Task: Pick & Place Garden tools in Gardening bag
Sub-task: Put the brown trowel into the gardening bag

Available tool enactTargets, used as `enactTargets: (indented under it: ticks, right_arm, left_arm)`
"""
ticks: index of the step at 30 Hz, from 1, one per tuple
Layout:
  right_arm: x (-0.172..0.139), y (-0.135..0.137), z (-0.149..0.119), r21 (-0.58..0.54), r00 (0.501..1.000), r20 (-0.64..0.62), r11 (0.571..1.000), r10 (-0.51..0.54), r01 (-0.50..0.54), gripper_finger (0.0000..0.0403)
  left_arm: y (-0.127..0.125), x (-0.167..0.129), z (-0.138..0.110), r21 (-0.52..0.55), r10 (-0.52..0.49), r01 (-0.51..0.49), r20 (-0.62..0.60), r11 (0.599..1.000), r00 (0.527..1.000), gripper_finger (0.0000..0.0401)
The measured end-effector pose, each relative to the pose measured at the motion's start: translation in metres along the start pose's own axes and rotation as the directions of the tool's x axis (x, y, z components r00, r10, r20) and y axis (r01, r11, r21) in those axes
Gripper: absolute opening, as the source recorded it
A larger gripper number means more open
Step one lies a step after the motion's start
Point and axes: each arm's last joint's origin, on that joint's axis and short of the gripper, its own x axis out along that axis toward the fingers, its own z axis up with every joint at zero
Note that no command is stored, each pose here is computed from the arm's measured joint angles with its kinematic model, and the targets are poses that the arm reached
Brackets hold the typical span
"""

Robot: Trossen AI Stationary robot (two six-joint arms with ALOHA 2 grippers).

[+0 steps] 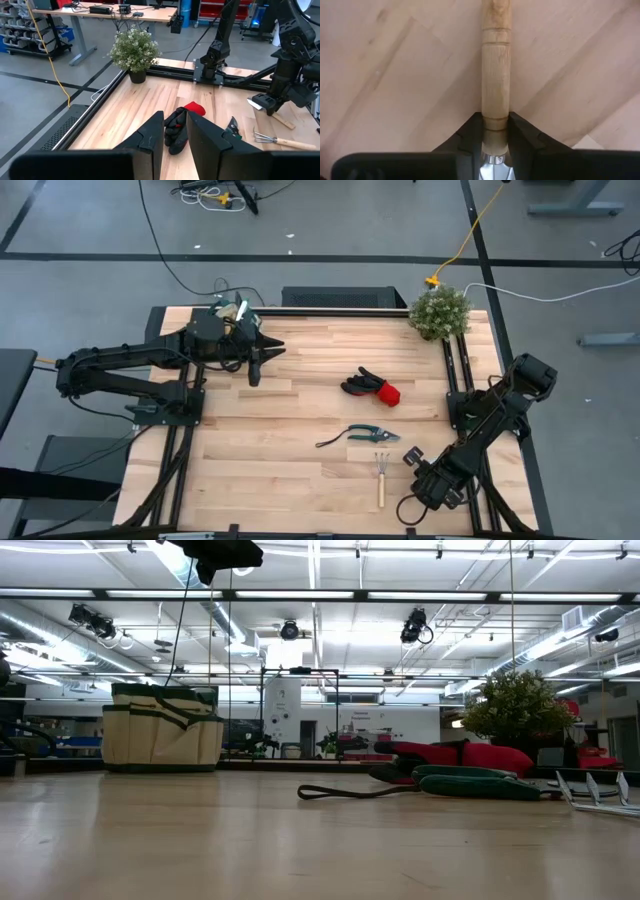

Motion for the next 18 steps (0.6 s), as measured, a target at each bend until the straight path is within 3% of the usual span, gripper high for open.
enactTargets:
  ticks: [18]
  right_arm:
    - [-0.042, 0.003, 0.002, 0.036, 0.993, 0.113, 0.999, 0.022, -0.026, 0.0069]
  left_arm:
    - [0.0, 0.0, 0.0, 0.0, 0.0, 0.0, 0.0, 1.0, 1.0, 0.0089]
